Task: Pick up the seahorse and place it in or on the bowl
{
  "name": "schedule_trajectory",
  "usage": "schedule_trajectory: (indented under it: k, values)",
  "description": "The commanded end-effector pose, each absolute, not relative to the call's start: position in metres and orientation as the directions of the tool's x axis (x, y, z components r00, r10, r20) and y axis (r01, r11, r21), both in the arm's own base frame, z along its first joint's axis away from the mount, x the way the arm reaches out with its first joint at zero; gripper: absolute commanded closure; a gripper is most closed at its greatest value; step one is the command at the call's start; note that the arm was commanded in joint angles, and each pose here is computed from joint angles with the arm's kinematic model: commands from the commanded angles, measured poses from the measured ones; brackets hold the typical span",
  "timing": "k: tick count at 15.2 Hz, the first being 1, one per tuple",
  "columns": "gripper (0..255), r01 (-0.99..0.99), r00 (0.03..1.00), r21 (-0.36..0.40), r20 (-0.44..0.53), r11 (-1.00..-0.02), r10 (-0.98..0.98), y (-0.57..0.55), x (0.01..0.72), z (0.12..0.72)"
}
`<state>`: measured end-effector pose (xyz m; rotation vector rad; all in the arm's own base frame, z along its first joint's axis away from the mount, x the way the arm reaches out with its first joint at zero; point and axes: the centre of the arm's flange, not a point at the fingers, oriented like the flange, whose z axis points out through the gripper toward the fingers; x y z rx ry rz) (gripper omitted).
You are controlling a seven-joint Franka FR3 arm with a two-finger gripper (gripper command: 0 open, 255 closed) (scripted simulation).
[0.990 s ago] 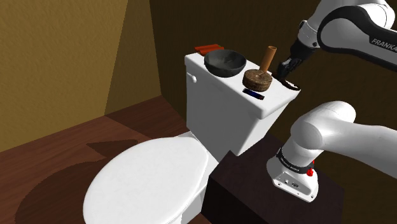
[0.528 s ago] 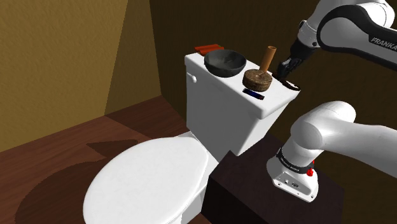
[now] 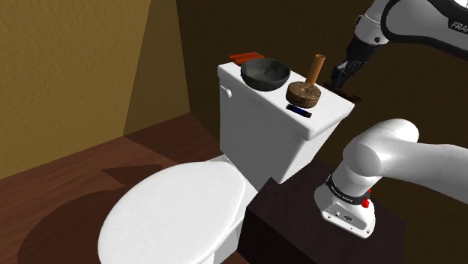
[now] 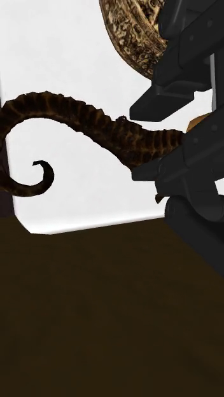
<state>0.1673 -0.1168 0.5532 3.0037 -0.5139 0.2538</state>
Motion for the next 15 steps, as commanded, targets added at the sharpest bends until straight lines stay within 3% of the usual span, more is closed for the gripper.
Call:
schedule_trajectory:
  k: [1,15]
  values:
    - [255,-0.342,0.921,0.07,0.222,-0.937,-0.32,-0.123,0.169,0.569]
    - [255,-0.342,0.921,0.07,0.222,-0.937,-0.32,-0.123,0.169,0.643]
